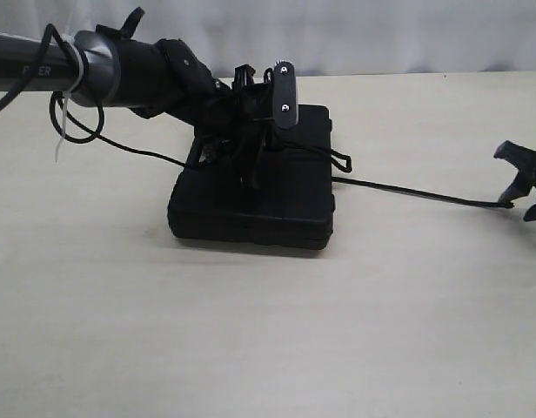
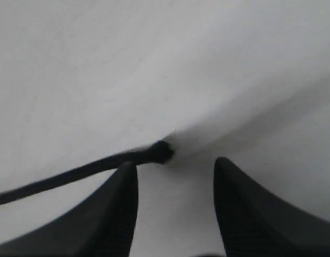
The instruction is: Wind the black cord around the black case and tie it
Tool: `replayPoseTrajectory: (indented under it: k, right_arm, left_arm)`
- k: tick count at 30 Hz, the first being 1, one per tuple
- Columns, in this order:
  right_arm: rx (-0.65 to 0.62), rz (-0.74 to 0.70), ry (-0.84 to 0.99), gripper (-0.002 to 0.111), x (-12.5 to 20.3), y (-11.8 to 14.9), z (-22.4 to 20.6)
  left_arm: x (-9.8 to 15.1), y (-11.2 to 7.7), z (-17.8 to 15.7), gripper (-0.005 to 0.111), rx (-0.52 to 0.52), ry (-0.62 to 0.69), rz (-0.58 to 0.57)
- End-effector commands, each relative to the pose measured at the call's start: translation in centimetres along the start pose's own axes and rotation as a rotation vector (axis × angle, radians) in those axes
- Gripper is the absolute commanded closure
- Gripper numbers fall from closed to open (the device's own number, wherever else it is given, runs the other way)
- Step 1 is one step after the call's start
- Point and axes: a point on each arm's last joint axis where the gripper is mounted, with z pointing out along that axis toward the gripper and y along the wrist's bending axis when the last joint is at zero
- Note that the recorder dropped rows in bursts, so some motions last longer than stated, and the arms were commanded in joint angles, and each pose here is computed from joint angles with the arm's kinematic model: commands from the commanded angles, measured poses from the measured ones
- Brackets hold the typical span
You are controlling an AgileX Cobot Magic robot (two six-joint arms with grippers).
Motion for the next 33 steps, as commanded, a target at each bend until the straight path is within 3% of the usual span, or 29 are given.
replayPoseTrajectory:
  k: [1, 13, 20, 26, 28, 31, 33]
  right_arm:
    - [-0.127, 0.044, 0.011, 0.065, 0.0, 0.4, 2.3]
    - [-0.088, 0.05, -0.072, 0.065, -0.4, 0.2, 4.7]
    - [-0.107, 0.032, -0.103, 0.077, 0.8, 2.7, 7.8]
    - [-0.144, -0.029, -0.091, 0.078, 1.1, 5.0, 9.3]
    - [-0.161, -0.07, -0.075, 0.084, 1.0, 5.6, 9.7]
    - [-0.173, -0.102, -0.054, 0.101, 1.2, 6.2, 10.3]
    - [-0.172, -0.115, -0.05, 0.104, 1.4, 6.4, 10.5]
  left_arm:
    - [-0.1, 0.0, 0.2, 0.107, 0.004, -0.005, -0.017]
    - [0.0, 0.1, 0.2, 0.107, -0.004, -0.005, -0.019]
    - [0.0, 0.1, 0.2, 0.107, -0.004, -0.004, -0.017]
    - [0.0, 0.1, 0.2, 0.107, -0.004, -0.004, -0.017]
    - [0.0, 0.1, 0.2, 0.107, -0.004, -0.004, -0.017]
    - [0.0, 0.1, 0.2, 0.107, -0.006, -0.003, -0.015]
    - [0.0, 0.1, 0.2, 0.107, -0.006, -0.002, -0.013]
